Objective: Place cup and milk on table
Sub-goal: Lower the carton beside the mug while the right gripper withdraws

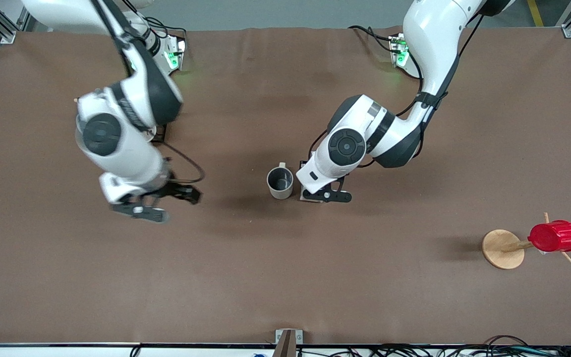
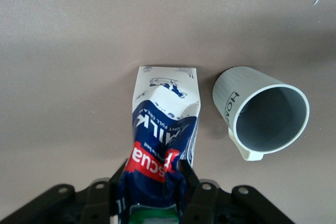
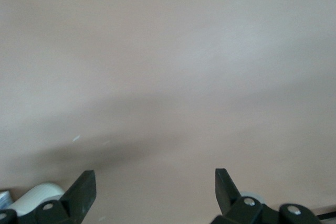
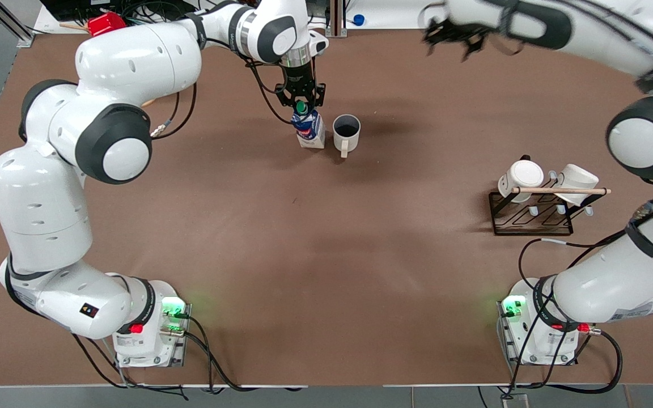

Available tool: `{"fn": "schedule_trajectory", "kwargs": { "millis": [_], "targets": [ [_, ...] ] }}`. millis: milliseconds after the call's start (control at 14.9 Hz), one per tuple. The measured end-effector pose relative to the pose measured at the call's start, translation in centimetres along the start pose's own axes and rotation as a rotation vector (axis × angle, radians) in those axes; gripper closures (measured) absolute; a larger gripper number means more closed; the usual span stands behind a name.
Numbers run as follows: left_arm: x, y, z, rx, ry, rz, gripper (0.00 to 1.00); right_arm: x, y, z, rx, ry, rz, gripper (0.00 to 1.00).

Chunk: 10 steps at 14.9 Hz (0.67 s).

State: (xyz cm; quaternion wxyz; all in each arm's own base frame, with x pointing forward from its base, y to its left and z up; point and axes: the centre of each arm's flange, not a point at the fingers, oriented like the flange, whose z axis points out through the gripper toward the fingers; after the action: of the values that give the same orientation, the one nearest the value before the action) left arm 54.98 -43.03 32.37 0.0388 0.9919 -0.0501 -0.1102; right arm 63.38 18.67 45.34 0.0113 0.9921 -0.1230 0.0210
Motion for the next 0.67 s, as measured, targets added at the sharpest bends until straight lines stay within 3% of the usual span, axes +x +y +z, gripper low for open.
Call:
{"fn": "schedule_trajectory", "kwargs": {
  "millis": [336,671],
  "targets": [
    [0.5,-0.5,-2.9,-0.020,0.041,-0.010,0.03,3.4,14.8,-6.5,-0.063,0.010,-0.049,0.00],
    [0.9,-7.8,-10.6,0.000,0.128,-0.065,0.00,3.3,26.6,-11.3,0.011,-0.013,-0.196,0.00]
  ]
}}
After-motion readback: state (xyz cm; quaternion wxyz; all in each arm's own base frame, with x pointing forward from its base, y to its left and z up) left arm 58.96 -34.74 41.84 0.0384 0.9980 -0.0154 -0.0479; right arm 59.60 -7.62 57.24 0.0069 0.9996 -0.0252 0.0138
